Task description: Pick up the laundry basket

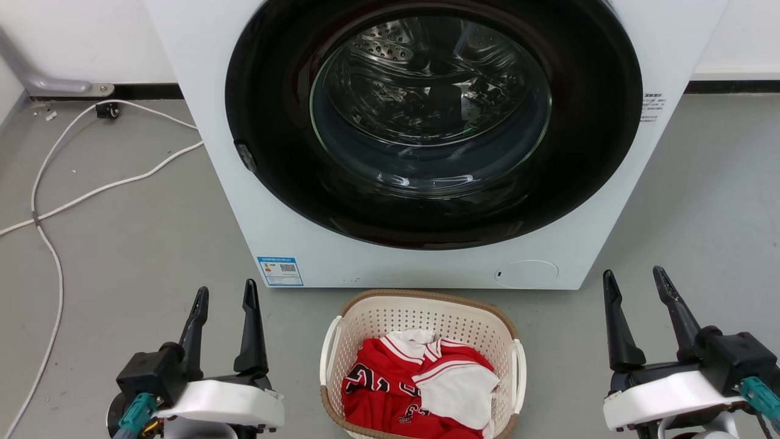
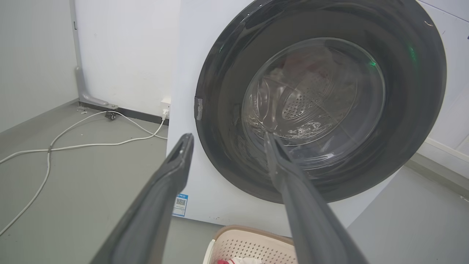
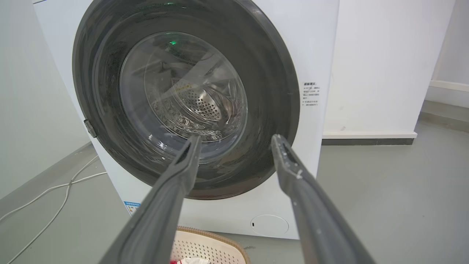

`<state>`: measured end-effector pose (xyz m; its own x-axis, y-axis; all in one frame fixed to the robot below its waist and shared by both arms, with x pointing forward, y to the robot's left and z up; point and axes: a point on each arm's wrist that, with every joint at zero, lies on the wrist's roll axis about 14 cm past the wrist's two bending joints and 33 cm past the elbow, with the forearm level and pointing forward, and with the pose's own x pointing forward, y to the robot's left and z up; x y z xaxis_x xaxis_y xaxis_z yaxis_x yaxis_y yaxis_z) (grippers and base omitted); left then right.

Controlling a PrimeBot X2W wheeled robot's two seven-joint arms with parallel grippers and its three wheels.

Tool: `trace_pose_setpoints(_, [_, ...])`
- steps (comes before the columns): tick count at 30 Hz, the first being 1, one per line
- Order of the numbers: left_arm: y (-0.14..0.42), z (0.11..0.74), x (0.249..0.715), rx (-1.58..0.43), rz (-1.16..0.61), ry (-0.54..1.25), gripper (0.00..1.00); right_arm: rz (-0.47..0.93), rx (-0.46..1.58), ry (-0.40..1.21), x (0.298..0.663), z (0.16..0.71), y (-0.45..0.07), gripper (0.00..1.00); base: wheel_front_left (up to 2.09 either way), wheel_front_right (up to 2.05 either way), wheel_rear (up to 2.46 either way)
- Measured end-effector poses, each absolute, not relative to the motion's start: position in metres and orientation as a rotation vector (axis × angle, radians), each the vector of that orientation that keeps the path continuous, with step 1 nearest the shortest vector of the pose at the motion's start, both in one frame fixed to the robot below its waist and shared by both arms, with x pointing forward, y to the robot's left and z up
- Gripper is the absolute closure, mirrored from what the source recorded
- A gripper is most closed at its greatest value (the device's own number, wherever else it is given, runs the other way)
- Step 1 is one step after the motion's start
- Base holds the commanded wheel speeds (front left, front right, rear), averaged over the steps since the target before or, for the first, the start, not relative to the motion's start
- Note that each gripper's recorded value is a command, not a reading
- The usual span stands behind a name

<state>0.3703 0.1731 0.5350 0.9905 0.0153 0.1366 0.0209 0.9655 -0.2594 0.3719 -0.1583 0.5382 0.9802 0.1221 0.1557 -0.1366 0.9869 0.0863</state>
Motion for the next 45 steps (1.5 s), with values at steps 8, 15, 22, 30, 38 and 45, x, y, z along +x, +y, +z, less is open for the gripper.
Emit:
trace_pose_setpoints(8, [0.171, 0.534, 0.368, -0.199, -0.009, -0.145, 0.00, 0.141, 0.038, -0.151, 0.370, 0.536, -0.156, 0.00, 0.00, 0.00, 0.00])
trace_pose_setpoints(15, [0.169, 0.530, 0.365, -0.146, -0.014, -0.139, 0.00, 0.143, 0.008, -0.157, 0.368, 0.535, -0.156, 0.00, 0.00, 0.00, 0.00])
trace_pose_setpoints(22, [0.167, 0.529, 0.363, -0.094, -0.019, -0.144, 0.00, 0.148, -0.025, -0.153, 0.367, 0.532, -0.155, 0.00, 0.00, 0.00, 0.00])
trace_pose_setpoints(30, [0.165, 0.529, 0.361, -0.037, -0.025, -0.152, 0.00, 0.158, -0.062, -0.160, 0.364, 0.531, -0.153, 0.00, 0.00, 0.00, 0.00])
trace_pose_setpoints(38, [0.167, 0.525, 0.358, -0.035, -0.018, -0.139, 0.00, 0.160, -0.050, -0.161, 0.364, 0.531, -0.152, 0.00, 0.00, 0.00, 0.00])
trace_pose_setpoints(45, [0.168, 0.523, 0.358, -0.032, -0.014, -0.134, 0.00, 0.159, -0.042, -0.160, 0.364, 0.531, -0.152, 0.00, 0.00, 0.00, 0.00])
